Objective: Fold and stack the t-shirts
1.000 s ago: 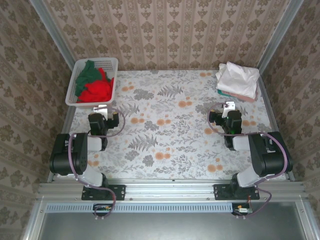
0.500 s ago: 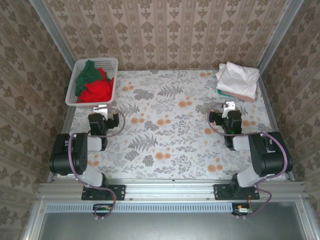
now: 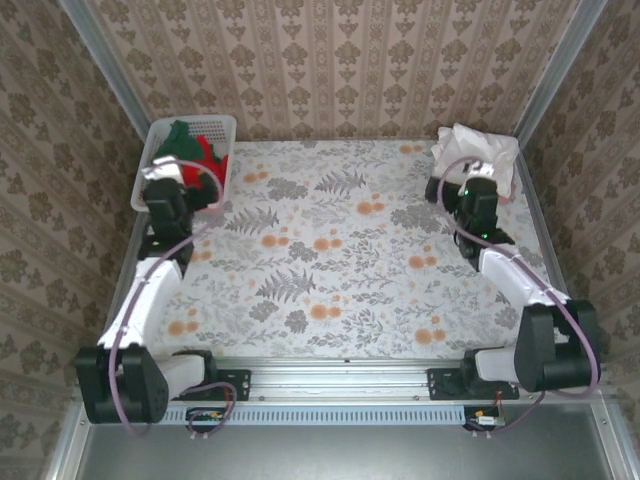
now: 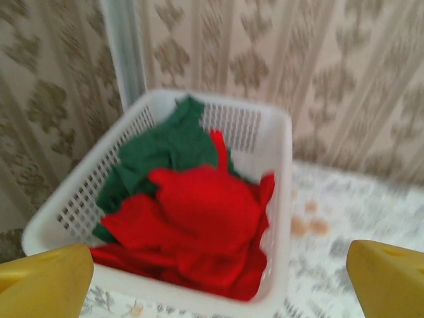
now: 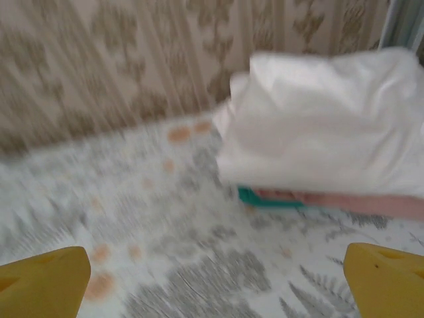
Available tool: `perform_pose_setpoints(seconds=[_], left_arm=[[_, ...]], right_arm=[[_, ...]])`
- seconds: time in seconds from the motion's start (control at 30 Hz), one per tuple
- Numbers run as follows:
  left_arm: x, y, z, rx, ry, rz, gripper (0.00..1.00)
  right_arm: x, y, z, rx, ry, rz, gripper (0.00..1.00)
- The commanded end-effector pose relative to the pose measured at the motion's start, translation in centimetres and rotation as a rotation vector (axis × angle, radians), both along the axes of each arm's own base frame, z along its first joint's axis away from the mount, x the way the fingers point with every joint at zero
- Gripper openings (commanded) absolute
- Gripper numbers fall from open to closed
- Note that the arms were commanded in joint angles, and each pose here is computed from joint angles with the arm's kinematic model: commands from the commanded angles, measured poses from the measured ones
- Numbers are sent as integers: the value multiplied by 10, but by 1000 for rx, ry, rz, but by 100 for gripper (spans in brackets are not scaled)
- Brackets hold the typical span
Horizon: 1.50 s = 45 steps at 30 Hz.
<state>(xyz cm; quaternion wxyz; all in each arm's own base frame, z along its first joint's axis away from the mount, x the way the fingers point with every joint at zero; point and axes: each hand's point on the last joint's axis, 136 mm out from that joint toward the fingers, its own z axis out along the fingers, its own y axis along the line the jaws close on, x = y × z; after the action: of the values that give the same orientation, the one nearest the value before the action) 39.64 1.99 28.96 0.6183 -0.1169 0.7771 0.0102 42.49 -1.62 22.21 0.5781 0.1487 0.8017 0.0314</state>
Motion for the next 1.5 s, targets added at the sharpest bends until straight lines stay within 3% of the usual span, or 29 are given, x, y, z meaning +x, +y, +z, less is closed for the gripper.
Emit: perform_pose_setpoints(seconds=[0.0,0.07,0.23,0.33,0.4,0.47,0.63,0.77,0.93,1.07,1.23,1.47], left_arm=[[-15,12,-48,-183,231,-3,100],[-5,21,-50,-202,276,2,100],[39,35,-71,-154,513,25,100],[70,40,-89,-144,590,32,99],[89,41,-100,-142,628,29,93],[105,44,-112,-141,677,45,75],[140,39,-142,-169,750,23,63],[154,32,-166,-216,800,7,61],[161,15,-168,-251,797,-52,36],[162,-5,-138,-267,743,-123,15],[151,-33,-53,-240,599,-206,0],[110,-82,114,-109,243,-283,0]], right_arm=[[-21,7,-35,273,160,33,100],[-23,20,-28,352,118,98,100],[-37,49,-31,261,173,163,100],[-45,59,-38,264,198,198,100],[-51,63,-43,262,209,208,100],[-56,65,-48,255,217,219,100],[-68,66,-53,238,227,221,100],[-74,65,-55,223,233,223,100],[-78,65,-56,216,236,229,100],[-78,67,-55,226,235,235,100],[-79,70,-50,242,224,247,100],[-81,73,-33,257,178,273,100]])
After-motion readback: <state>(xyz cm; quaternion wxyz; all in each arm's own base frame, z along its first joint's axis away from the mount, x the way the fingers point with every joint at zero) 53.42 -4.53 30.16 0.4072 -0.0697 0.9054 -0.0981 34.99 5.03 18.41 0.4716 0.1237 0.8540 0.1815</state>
